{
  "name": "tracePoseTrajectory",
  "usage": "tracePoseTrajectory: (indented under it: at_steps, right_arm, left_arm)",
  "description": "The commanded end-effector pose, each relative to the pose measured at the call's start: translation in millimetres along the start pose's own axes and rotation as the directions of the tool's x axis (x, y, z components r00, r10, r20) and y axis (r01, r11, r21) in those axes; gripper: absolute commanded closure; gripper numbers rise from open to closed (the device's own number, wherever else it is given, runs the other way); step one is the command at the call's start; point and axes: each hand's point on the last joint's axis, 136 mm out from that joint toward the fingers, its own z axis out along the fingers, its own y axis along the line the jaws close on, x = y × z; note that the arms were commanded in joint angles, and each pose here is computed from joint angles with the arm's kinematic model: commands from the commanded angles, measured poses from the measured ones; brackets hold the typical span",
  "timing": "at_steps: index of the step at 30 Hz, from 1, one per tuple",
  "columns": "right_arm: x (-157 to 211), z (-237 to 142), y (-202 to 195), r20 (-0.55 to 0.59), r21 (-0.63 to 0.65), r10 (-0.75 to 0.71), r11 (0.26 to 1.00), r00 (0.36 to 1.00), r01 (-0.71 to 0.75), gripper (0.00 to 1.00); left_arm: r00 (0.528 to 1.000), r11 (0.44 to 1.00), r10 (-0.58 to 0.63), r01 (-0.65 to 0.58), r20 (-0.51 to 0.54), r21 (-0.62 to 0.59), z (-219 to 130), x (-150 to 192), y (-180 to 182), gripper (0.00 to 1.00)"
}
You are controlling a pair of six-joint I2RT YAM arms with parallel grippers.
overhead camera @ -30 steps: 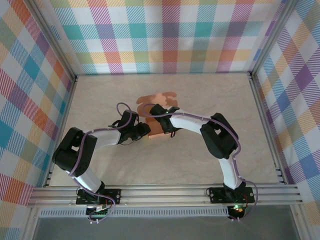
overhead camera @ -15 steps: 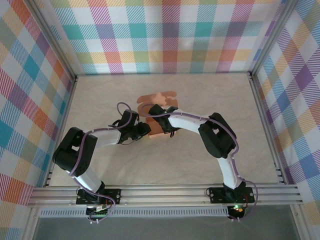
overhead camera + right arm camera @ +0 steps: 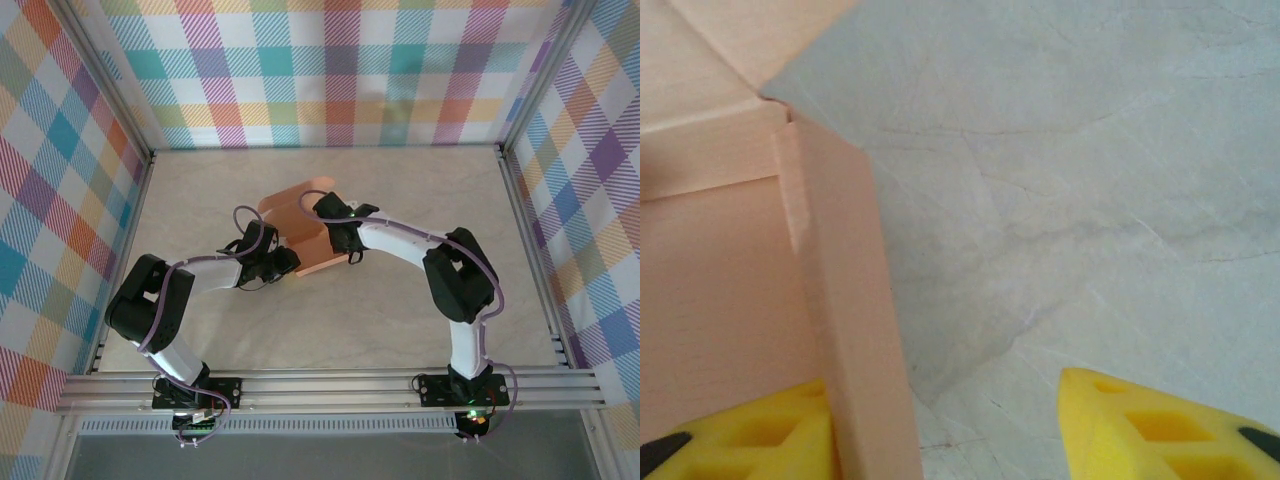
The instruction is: Fold the paper box
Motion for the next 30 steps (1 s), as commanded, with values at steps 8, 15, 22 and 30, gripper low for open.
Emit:
tracePoseTrajectory:
  at_steps: [8,15,22,30]
  right_arm:
    - [-3.5,-4.4,16.5,0.005,-0.184,-0.003,0.983,1.0,0.004,0.31]
    - [-7.6,-15.0,25.7,0.04,-0.285,0.002,0.958,0.999,0.01,0.26]
    - [-16.4,-11.3,17.0,0.073,-0.262,-0.022,0.964,0.997,0.041,0.32]
    - [-23.4,4.3,17.7,0.081,-0.21,-0.073,0.974,0.994,0.089,0.61]
  left_arm:
    - [1.0,0.999,0.027,-0.027,0.012,-0.018,-8.2,-5.4,-9.3,0.71]
    - [0.997,0.998,0.064,-0.064,0.046,-0.002,-26.5,-17.0,-28.3,0.63]
    - [0.993,0.994,0.092,-0.088,0.077,-0.057,-34.5,-21.2,-20.7,0.6]
    - [0.996,0.995,0.067,-0.063,0.052,-0.078,-20.2,-16.5,-9.5,0.65]
